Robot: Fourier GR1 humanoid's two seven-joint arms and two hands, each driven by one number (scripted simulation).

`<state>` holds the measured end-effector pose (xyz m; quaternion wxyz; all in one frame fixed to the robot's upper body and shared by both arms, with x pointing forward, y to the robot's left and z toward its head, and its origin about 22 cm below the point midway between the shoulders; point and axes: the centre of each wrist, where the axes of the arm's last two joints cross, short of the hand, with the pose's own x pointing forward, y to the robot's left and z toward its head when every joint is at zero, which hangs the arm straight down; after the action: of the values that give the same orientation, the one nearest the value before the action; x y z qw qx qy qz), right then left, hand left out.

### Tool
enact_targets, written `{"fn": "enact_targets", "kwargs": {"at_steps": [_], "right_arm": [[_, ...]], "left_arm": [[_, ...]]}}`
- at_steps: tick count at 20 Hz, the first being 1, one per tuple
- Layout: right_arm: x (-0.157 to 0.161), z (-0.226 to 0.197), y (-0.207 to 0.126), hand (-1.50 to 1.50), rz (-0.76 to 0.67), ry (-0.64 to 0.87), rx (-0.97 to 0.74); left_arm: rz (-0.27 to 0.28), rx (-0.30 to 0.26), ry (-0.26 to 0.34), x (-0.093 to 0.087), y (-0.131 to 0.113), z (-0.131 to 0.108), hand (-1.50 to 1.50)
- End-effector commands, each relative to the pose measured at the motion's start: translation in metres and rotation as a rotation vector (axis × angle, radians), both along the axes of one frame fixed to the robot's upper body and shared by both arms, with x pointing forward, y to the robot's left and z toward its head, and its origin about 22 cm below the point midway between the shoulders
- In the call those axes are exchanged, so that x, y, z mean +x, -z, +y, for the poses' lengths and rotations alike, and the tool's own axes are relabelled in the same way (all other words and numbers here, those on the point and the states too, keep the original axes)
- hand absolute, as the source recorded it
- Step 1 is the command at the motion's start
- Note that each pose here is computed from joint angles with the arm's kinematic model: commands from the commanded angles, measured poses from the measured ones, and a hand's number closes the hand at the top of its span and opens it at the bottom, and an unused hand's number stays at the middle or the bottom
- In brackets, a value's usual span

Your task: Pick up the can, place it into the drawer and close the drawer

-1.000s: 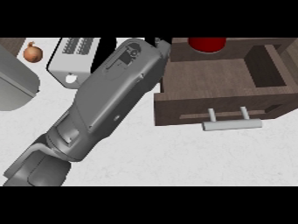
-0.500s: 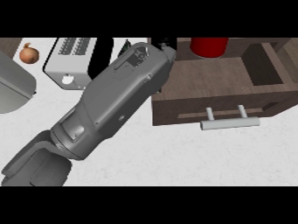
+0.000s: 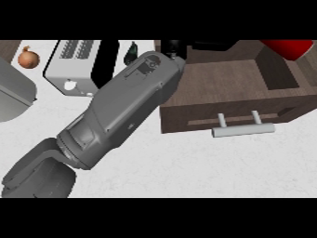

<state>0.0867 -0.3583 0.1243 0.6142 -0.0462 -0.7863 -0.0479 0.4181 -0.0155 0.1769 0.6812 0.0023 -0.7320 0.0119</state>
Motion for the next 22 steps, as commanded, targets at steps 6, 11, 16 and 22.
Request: {"fn": "enact_targets", "kwargs": {"at_steps": [6,11,16,22], "right_arm": [[0.006,0.008,0.001,-1.5,0.006,0.0,-0.017],[0.009,0.009,-0.008,-1.5,-0.014,-0.032,-0.011],[0.003,0.01,-0.028,-1.5,-0.109,0.013,-0.208],[0.016,0.021,-0.048,-1.5,-0.202,-0.057,-0.397]], "left_arm": [[0.01,0.02,-0.063,-0.001,0.007,-0.002,-1.5],[-0.006,-0.011,-0.076,0.004,-0.003,-0.001,-1.5],[-0.035,-0.036,-0.066,0.005,0.01,0.006,-1.5],[-0.081,-0.074,-0.055,0.004,0.004,0.002,-1.5]]}}
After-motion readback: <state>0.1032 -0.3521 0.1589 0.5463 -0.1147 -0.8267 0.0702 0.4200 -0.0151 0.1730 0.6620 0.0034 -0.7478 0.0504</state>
